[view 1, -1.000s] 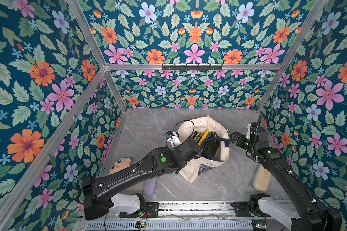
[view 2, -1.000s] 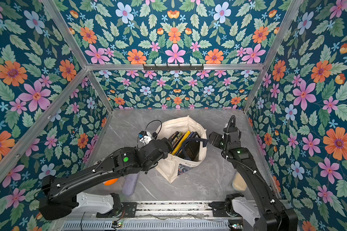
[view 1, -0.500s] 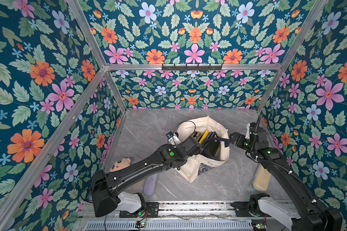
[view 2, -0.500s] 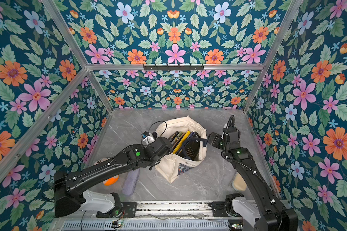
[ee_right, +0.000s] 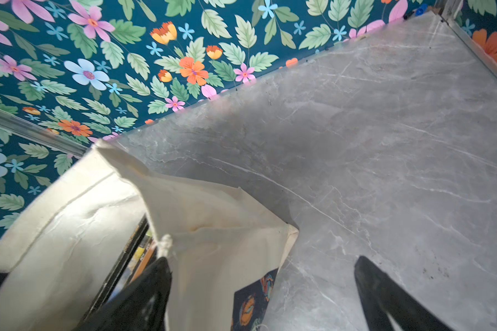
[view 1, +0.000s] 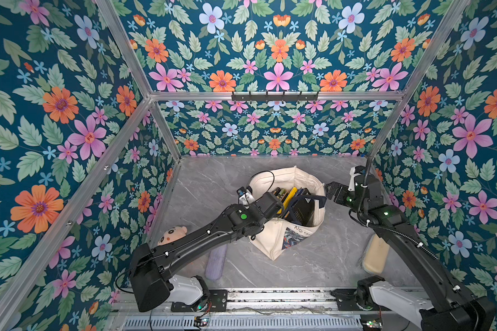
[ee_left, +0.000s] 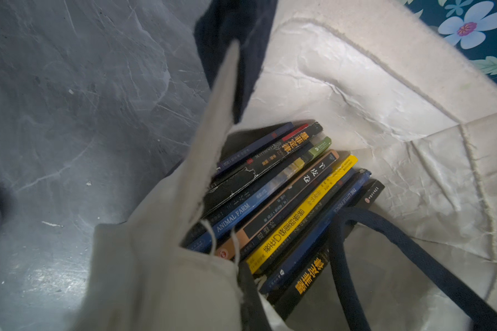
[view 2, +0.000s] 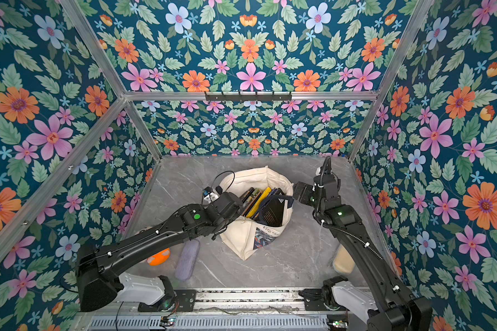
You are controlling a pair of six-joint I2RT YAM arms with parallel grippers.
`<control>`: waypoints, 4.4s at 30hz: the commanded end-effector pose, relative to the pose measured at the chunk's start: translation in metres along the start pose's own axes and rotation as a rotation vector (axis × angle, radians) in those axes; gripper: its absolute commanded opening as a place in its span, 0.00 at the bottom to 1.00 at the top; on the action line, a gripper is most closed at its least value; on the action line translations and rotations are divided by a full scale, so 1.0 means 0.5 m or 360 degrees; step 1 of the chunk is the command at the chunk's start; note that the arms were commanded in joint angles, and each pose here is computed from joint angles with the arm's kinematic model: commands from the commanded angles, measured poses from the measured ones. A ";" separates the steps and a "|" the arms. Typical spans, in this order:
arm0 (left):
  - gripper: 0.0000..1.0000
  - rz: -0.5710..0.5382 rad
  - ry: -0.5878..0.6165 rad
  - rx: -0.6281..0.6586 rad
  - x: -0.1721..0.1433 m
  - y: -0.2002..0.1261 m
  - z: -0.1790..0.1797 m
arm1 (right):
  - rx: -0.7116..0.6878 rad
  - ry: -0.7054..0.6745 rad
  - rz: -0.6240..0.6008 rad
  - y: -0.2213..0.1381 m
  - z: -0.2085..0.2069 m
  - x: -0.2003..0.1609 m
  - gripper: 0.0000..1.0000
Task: Take out the books from the canvas bag
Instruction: Adjust the canvas bag at the center of the board.
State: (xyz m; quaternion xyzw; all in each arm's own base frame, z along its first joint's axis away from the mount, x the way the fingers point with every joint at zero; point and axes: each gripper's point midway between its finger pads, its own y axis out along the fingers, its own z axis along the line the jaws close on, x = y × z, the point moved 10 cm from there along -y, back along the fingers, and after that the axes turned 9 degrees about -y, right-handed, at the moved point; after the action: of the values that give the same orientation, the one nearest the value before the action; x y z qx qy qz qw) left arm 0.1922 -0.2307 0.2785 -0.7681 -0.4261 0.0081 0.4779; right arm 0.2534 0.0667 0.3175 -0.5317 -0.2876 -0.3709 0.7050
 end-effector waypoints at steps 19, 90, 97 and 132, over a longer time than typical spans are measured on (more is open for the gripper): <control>0.00 -0.0022 0.0429 -0.0063 0.111 0.073 -0.045 | 0.0266 -0.0392 0.0522 0.112 0.137 0.038 0.99; 0.00 -0.0754 0.0842 -0.0560 0.003 0.171 0.068 | -0.0253 0.0062 0.0302 0.362 0.067 -0.212 0.00; 0.00 -0.0699 0.0833 -0.0660 0.025 0.191 0.046 | -0.0107 -0.0071 0.0284 0.393 0.094 -0.162 0.00; 0.00 -0.0413 0.0627 -0.0974 0.026 0.186 0.091 | 0.0673 -0.0024 0.0727 0.164 0.240 -0.213 0.62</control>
State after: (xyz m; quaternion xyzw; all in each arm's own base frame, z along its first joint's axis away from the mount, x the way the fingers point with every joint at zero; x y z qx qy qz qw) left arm 0.2427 -0.2017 0.1865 -0.7874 -0.4132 -0.3297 0.3172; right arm 0.2508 0.2057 0.2226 -0.4576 -0.2545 -0.1239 0.8429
